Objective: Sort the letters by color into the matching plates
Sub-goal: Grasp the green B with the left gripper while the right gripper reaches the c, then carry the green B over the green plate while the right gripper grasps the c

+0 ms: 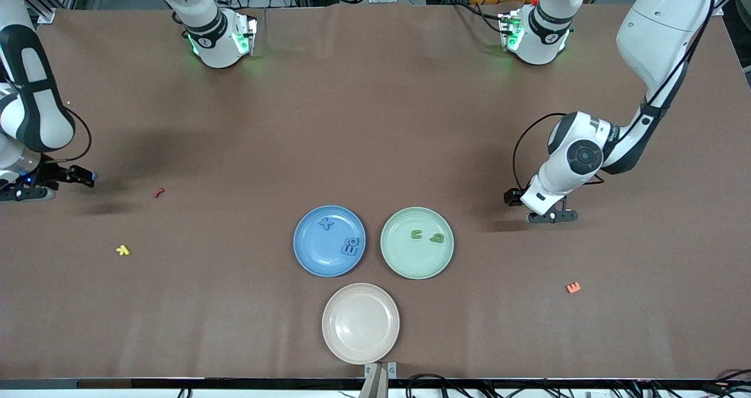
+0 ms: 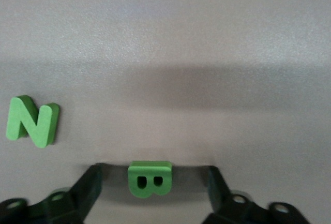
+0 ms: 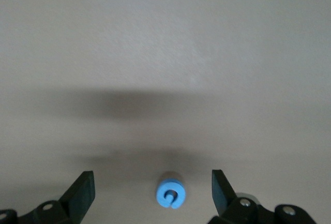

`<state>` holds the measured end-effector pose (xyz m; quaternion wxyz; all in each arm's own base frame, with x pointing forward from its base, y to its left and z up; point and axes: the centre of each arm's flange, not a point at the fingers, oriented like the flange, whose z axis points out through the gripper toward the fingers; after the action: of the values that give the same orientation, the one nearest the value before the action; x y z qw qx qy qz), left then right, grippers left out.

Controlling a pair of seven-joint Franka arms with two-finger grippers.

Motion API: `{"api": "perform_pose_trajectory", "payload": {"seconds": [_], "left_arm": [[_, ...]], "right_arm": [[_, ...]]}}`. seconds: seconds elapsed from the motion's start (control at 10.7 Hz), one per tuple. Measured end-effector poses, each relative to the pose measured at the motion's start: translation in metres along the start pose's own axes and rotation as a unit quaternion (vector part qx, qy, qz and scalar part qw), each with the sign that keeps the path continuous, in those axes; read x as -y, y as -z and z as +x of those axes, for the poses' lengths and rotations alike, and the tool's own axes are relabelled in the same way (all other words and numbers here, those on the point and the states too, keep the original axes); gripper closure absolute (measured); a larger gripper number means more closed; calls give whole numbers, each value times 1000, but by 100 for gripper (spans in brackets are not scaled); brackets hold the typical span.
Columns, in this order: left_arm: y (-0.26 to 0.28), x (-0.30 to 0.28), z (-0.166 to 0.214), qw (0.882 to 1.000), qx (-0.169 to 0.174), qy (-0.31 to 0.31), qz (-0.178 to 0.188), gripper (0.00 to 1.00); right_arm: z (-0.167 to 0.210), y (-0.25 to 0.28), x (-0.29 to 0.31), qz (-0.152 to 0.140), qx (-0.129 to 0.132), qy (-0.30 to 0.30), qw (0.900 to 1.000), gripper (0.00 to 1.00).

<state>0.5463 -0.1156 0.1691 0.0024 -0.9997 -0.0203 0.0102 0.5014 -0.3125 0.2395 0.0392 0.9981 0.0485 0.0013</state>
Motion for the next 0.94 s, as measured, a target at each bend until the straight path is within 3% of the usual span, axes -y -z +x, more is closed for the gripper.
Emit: {"api": "perform_pose_trajectory", "payload": {"seconds": [0.37, 0.47, 0.94], "left_arm": [[8, 13, 8, 1000, -9, 22, -1, 60], [10, 13, 9, 1000, -11, 27, -1, 64], [9, 12, 8, 999, -11, 41, -1, 64]], "right_arm": [[-23, -29, -15, 1, 5, -11, 1000, 0], [-26, -40, -15, 2, 5, -13, 1000, 0], [-41, -71, -16, 21, 8, -26, 999, 0]]}}
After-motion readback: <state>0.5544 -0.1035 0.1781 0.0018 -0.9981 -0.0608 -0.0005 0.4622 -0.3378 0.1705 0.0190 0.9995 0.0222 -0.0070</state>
